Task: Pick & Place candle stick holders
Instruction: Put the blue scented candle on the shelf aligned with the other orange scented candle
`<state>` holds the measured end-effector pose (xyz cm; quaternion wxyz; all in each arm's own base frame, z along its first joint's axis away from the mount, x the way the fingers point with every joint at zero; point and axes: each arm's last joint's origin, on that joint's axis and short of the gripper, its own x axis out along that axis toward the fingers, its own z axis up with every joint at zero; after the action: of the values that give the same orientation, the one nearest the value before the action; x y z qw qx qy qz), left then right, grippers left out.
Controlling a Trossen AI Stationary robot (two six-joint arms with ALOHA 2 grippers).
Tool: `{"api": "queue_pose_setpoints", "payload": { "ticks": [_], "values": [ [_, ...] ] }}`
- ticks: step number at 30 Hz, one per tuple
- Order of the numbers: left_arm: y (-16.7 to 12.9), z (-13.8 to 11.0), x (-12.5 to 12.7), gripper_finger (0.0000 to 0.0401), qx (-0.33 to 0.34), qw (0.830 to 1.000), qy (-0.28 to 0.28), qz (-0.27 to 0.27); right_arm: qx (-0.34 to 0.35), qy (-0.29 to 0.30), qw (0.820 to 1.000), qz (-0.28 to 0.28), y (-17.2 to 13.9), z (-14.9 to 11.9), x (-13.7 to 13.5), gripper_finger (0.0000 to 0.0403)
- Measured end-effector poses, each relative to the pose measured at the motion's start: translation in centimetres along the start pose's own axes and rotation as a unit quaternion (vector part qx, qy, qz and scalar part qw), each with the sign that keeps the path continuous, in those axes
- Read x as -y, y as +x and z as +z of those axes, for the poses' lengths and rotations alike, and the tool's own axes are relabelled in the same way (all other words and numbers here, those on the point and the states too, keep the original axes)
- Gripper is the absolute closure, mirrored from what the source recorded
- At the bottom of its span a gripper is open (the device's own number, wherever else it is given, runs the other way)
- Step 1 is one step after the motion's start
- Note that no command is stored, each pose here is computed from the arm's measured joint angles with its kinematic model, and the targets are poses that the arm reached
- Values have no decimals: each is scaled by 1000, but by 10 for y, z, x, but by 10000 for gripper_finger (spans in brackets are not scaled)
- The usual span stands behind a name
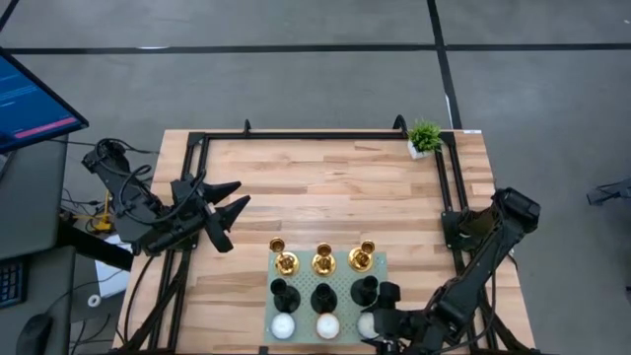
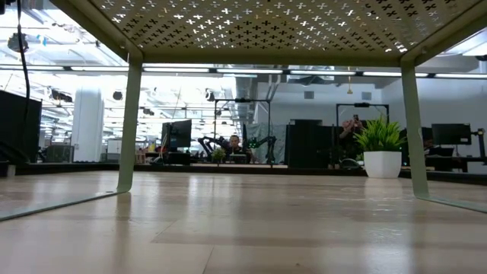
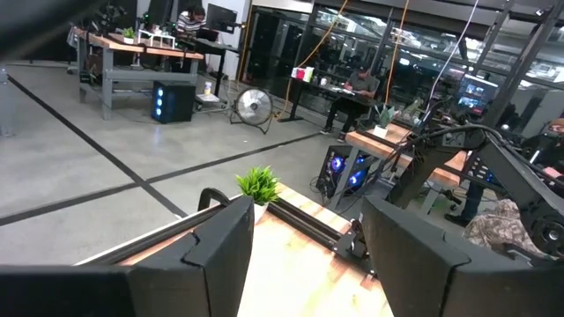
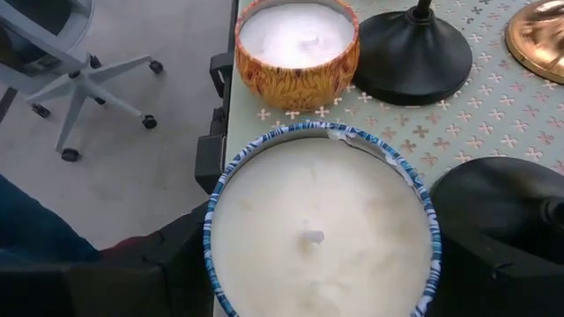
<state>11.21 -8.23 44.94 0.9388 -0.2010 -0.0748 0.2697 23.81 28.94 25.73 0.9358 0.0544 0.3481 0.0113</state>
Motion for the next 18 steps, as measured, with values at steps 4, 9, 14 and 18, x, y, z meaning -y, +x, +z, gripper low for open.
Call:
{"api": "queue_pose_setpoints", "payload": {
  "ticks": [4, 9, 14, 18],
  "values": [
    [0, 0, 0, 189, 0, 1000, 0, 0, 0, -5, 1000, -2, 1, 1, 1, 117],
    [0, 0, 0, 189, 0, 1000, 0, 0, 7, -14, 1000, -10, 1, 2, 2, 117],
    [0, 0, 0, 189, -2, 1000, 0, -6, 11, -9, 1000, -10, 3, 4, 3, 117],
    [0, 0, 1, 189, -3, 1000, 0, -12, 14, -5, 1000, -7, 14, -3, -2, 117]
  ]
}}
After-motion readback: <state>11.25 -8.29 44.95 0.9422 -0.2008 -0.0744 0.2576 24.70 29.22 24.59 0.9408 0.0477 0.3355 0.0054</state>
